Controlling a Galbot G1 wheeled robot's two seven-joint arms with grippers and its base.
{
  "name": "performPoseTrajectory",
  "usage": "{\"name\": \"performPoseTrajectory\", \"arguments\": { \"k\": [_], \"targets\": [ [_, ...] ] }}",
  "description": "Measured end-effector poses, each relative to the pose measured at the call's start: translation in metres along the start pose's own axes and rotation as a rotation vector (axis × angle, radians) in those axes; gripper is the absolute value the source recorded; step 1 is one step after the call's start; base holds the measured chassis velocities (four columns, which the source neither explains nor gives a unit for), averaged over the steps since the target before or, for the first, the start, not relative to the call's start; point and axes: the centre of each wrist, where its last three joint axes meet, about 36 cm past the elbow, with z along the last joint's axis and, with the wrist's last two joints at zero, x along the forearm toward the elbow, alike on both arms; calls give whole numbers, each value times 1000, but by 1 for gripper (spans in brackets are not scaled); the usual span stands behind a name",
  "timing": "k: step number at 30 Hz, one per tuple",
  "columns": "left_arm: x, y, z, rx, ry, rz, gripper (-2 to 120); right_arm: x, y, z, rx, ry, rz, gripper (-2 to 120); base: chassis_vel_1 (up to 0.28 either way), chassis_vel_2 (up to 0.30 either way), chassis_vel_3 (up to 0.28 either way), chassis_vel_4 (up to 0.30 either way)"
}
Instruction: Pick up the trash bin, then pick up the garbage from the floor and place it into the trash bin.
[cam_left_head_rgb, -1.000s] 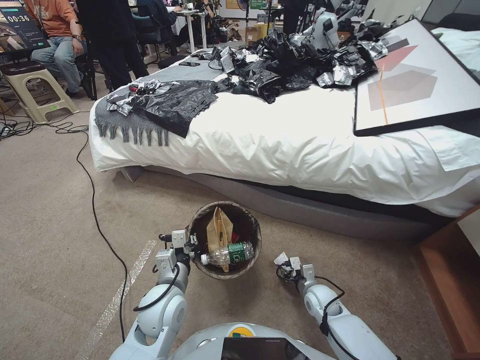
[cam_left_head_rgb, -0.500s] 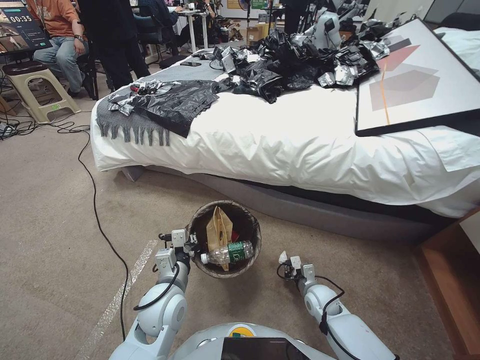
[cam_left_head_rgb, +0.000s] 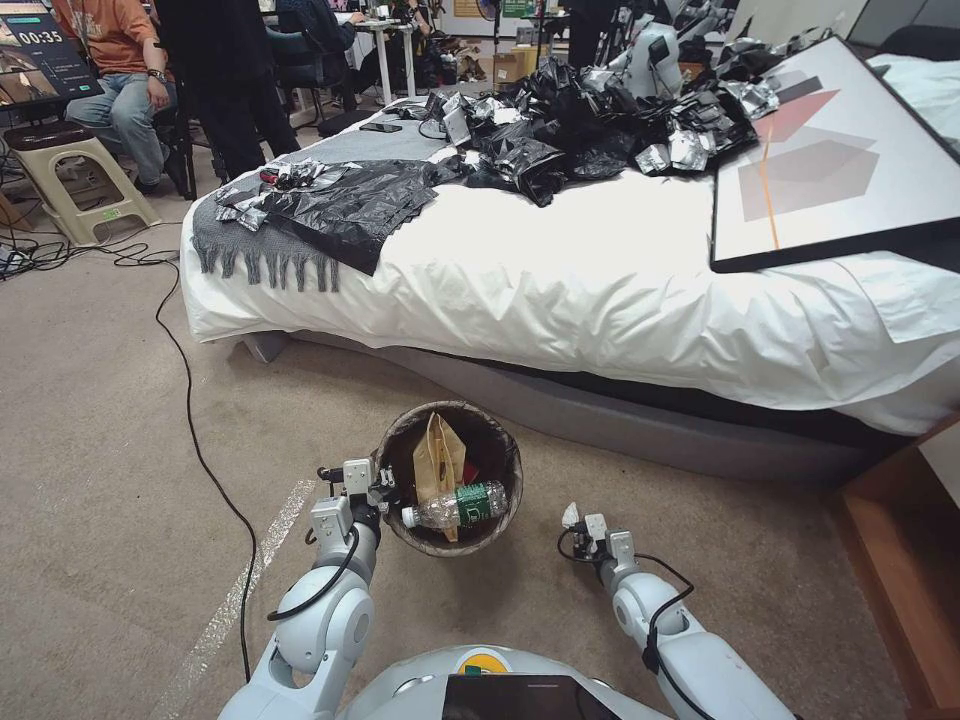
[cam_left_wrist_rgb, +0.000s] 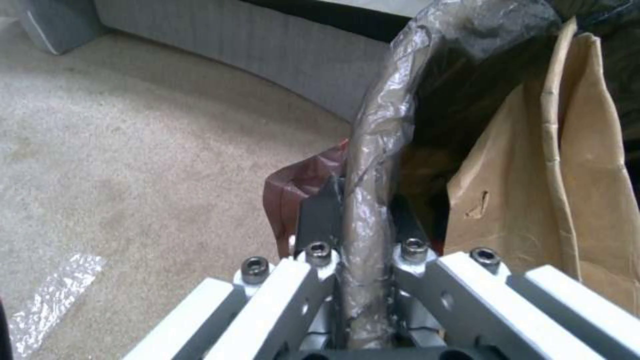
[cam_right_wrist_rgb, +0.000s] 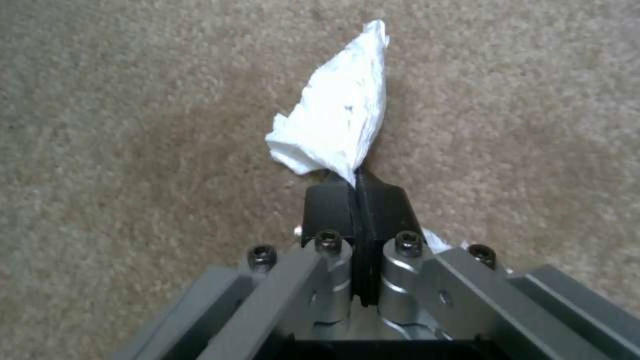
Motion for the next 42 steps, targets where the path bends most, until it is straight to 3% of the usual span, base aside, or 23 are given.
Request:
{"name": "performPoseTrajectory", "arguments": {
  "k": [6,13,15,16,19,20,23,27,34,42],
  "targets": [
    [-1,0,1,-1,2,0,0,6,-2,0,9,-57,26,0,0,0,0,0],
    [-3,2,4,-3,11,-3,0,30,6,-16,5,-220,46,0,0,0,0,0],
    [-3,0,6,-2,17,1,0,48,14,-34,15,-357,35,0,0,0,0,0],
    [-3,0,6,-2,17,1,0,48,14,-34,15,-357,35,0,0,0,0,0],
    [-3,-2,7,-1,21,8,0,82,32,-73,35,-635,-21,0,0,0,0,0],
    [-3,-2,7,-1,21,8,0,82,32,-73,35,-635,-21,0,0,0,0,0],
    [-3,-3,7,-3,25,12,0,123,53,-110,82,-835,-111,0,0,0,0,0],
    [-2,-5,8,-3,33,21,0,156,72,-133,151,-947,-225,0,0,0,0,0],
    [-1,-9,9,5,41,30,0,179,92,-145,214,-987,-334,0,0,0,0,0],
    [1,-12,6,20,56,38,0,164,108,-136,239,-938,-379,0,0,0,0,0]
  ]
}}
